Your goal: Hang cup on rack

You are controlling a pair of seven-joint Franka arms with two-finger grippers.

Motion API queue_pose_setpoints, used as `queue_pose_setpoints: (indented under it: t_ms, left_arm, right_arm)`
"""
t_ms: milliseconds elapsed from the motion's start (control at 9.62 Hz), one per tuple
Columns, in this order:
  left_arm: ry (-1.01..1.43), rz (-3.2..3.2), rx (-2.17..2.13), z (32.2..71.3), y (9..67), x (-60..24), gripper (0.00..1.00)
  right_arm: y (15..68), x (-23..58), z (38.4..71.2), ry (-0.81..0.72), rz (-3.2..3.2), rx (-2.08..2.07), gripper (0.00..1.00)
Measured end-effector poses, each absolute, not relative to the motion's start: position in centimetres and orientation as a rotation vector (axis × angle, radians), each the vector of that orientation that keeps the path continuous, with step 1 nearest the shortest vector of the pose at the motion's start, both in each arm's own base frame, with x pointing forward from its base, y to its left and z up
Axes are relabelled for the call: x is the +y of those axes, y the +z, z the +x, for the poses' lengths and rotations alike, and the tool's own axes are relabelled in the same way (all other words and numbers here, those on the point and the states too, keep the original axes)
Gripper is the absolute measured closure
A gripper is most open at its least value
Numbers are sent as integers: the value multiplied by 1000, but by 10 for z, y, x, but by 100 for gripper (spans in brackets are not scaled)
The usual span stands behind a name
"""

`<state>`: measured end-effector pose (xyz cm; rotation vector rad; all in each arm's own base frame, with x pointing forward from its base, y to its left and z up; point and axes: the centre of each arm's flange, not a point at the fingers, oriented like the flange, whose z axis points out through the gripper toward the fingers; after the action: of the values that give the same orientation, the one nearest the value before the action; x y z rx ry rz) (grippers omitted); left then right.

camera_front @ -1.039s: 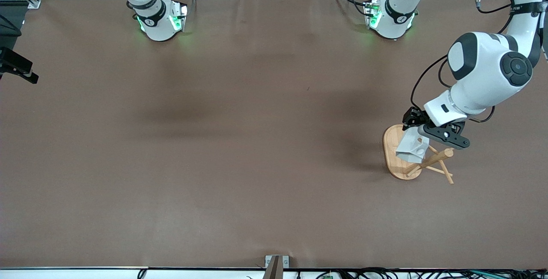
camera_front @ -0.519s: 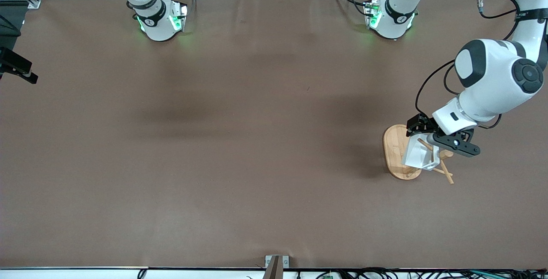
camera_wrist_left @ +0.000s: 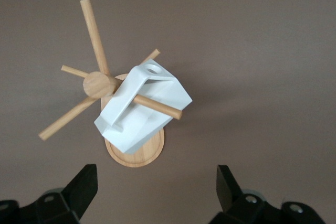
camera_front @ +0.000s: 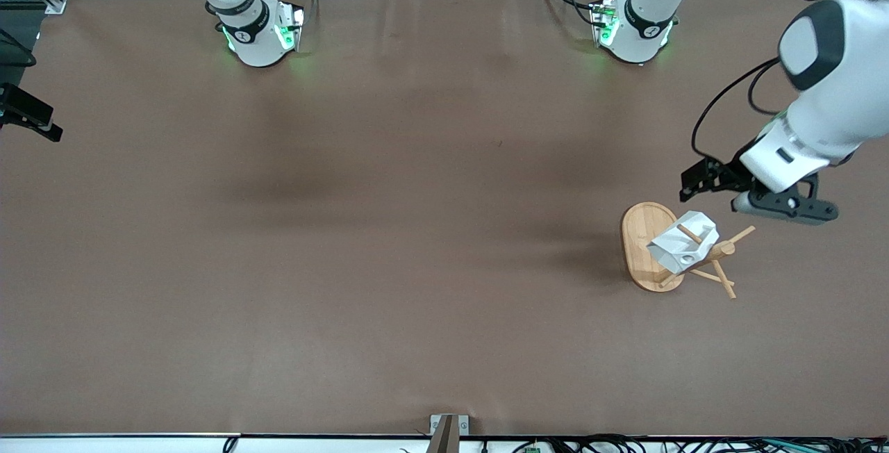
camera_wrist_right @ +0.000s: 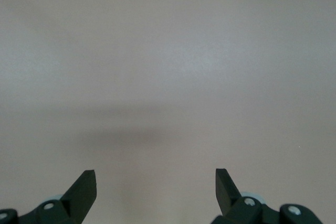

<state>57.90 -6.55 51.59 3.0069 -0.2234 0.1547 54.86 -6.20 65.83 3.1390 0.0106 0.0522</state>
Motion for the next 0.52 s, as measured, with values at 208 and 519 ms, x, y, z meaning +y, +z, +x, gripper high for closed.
queue_pose_setpoints:
  t_ms: [208,519]
  left_arm:
    - [197,3014,-196,572,542,-56,0]
    - [207,3031,-123,547,587,-23,0]
  right_arm:
    - [658,-62,549,54,3139,10,0]
    - [658,-63,549,53,3138,9,0]
